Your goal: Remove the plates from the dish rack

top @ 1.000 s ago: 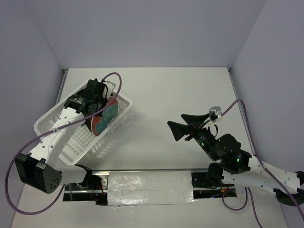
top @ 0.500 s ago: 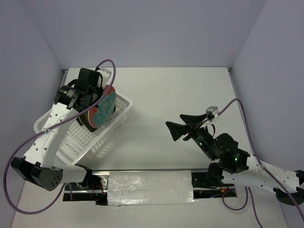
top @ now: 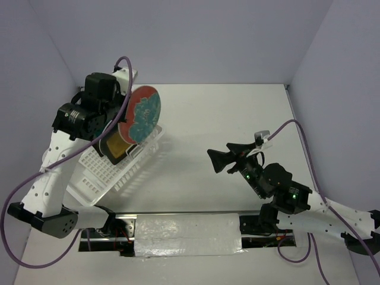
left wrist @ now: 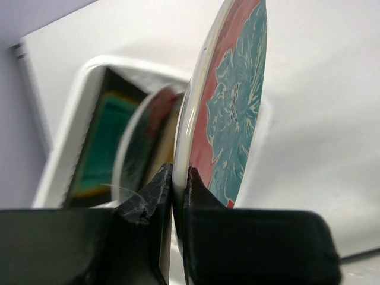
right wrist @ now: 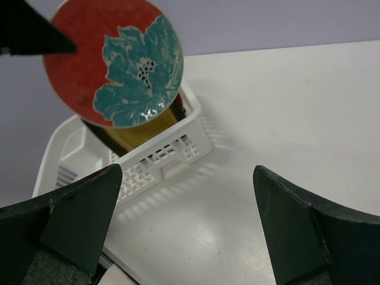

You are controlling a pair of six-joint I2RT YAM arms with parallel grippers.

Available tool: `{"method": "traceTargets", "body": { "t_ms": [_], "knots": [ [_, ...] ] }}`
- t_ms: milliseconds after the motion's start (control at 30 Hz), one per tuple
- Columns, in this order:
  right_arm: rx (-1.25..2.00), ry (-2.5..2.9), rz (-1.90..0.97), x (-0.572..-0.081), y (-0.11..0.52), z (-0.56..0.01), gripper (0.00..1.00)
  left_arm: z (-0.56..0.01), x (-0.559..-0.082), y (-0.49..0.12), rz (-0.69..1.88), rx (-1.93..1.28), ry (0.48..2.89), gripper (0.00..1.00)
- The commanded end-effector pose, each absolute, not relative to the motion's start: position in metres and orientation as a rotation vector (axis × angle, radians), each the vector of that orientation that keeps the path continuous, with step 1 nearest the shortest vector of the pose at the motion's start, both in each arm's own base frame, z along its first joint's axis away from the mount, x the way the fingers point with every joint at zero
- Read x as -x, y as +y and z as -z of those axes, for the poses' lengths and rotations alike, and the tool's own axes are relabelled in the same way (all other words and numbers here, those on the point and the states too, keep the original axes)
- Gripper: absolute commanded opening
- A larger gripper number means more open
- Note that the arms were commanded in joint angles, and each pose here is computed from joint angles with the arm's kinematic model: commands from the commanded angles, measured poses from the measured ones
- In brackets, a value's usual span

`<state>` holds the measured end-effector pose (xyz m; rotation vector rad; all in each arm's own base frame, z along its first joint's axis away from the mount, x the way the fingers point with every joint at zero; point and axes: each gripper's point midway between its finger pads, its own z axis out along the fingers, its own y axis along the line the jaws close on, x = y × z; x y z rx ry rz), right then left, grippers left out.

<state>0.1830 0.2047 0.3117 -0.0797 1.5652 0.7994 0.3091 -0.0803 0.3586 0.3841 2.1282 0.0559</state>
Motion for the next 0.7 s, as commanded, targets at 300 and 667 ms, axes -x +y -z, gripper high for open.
{"method": "traceTargets", "body": {
  "t_ms": [300,667],
  "knots": [
    [-0.328,1.474,-0.735,-0.180,0.097,-0.351,0.96,-0.393,-0.336,-0.315,0.796,-0.540,1.770,0.00],
    [-0.405,1.394,-0.793,-0.176,0.080,-0.352,0.97,-0.305,-0.371,-0.448,1.040,-0.594,1.832,0.00]
  ]
}}
